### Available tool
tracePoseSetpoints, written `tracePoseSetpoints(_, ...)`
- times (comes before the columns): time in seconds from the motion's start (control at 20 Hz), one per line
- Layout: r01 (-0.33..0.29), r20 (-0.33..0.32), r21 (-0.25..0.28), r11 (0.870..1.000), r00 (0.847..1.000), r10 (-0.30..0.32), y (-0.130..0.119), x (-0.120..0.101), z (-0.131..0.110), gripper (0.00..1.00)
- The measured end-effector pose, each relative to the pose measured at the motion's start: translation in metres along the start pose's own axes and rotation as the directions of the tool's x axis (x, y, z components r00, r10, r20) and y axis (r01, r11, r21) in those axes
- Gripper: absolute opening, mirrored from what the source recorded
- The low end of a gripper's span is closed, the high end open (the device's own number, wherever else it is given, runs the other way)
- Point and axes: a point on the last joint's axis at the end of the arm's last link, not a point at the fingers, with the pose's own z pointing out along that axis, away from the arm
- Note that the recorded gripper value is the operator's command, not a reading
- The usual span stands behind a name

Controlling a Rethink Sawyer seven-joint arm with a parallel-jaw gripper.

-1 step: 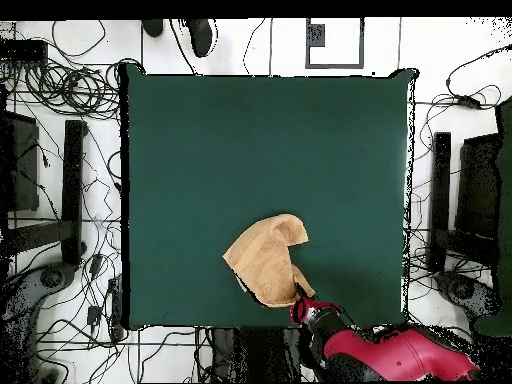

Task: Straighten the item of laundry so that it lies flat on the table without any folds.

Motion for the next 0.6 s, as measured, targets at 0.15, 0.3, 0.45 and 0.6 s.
tracePoseSetpoints(0.15, -0.044, -0.014, -0.017, 0.999, 0.999, 0.044, -0.005, -0.007, 0.005, 0.00)
tracePoseSetpoints(0.3, -0.069, -0.048, -0.028, 0.997, 0.997, 0.067, -0.011, -0.017, 0.012, 0.00)
tracePoseSetpoints(0.45, -0.055, -0.070, -0.033, 0.998, 0.996, 0.053, -0.012, -0.023, 0.016, 0.00)
tracePoseSetpoints(0.6, 0.005, -0.096, -0.045, 0.999, 0.995, -0.009, -0.013, -0.031, 0.024, 0.00)
